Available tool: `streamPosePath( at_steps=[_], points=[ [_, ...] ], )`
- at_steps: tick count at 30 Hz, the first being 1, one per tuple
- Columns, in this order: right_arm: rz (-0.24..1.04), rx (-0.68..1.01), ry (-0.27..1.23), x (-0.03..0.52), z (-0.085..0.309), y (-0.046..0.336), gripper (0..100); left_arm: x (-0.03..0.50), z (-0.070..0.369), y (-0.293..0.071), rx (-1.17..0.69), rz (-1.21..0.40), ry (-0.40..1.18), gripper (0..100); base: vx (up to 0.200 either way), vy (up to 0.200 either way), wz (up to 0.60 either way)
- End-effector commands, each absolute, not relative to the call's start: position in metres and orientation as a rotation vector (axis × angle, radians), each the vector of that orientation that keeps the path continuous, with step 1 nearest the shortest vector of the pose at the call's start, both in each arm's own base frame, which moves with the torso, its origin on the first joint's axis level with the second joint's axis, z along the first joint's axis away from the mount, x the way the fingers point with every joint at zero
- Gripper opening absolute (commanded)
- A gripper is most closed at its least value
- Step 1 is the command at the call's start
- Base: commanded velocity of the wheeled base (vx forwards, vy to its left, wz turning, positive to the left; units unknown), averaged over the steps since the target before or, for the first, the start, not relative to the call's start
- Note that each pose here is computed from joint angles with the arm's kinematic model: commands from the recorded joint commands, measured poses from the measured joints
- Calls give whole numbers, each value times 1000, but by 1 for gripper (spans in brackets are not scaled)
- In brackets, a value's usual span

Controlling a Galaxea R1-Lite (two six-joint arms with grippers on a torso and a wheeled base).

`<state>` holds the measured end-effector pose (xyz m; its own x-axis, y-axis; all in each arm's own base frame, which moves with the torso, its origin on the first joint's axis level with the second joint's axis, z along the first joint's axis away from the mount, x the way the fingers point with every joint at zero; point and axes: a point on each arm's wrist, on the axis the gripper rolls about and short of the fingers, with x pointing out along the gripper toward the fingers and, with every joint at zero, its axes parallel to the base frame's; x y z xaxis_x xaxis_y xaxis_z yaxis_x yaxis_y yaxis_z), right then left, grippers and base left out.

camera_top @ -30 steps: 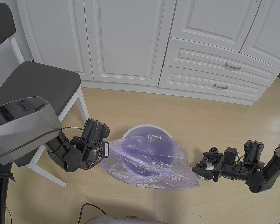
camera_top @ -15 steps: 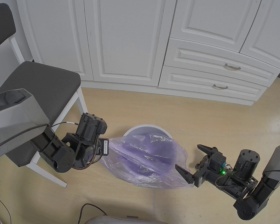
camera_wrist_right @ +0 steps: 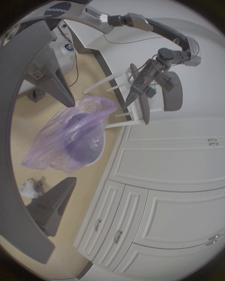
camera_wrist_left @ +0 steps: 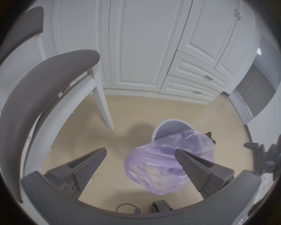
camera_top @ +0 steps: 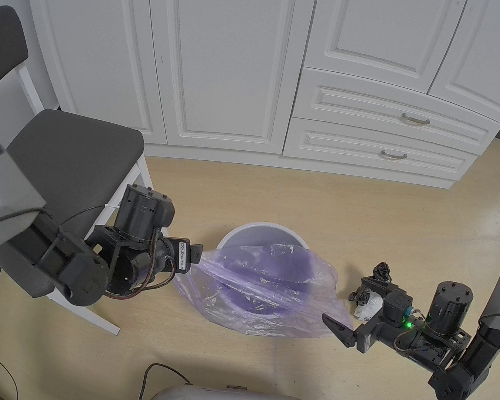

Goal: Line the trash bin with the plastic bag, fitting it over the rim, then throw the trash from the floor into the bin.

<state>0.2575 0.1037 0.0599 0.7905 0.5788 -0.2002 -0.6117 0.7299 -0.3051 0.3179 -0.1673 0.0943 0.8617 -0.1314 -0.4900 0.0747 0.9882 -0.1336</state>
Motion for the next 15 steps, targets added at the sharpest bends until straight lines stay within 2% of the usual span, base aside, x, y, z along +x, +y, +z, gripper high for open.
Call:
streamPosePath(
  at_steps=[1, 2, 4, 6, 7, 10, 15],
  points=[
    [545, -291, 157, 239, 65, 81, 100, 286, 134, -159, -175, -233, 466, 100, 0, 0, 0],
    [545, -291, 157, 239, 65, 81, 100, 286, 134, -159, -175, -233, 466, 100, 0, 0, 0],
    [461, -109, 209, 232, 68, 77, 100, 278, 140, -154, -229, -295, 474, 100, 0, 0, 0],
    [425, -47, 203, 232, 73, 76, 100, 276, 141, -152, -246, -308, 479, 100, 0, 0, 0],
    [368, 43, 184, 233, 80, 75, 100, 273, 143, -149, -267, -320, 483, 100, 0, 0, 0],
    [342, 99, 180, 233, 83, 75, 100, 270, 143, -146, -271, -324, 485, 100, 0, 0, 0],
    [358, 79, 196, 231, 80, 78, 100, 272, 150, -147, -268, -322, 454, 100, 0, 0, 0]
  ],
)
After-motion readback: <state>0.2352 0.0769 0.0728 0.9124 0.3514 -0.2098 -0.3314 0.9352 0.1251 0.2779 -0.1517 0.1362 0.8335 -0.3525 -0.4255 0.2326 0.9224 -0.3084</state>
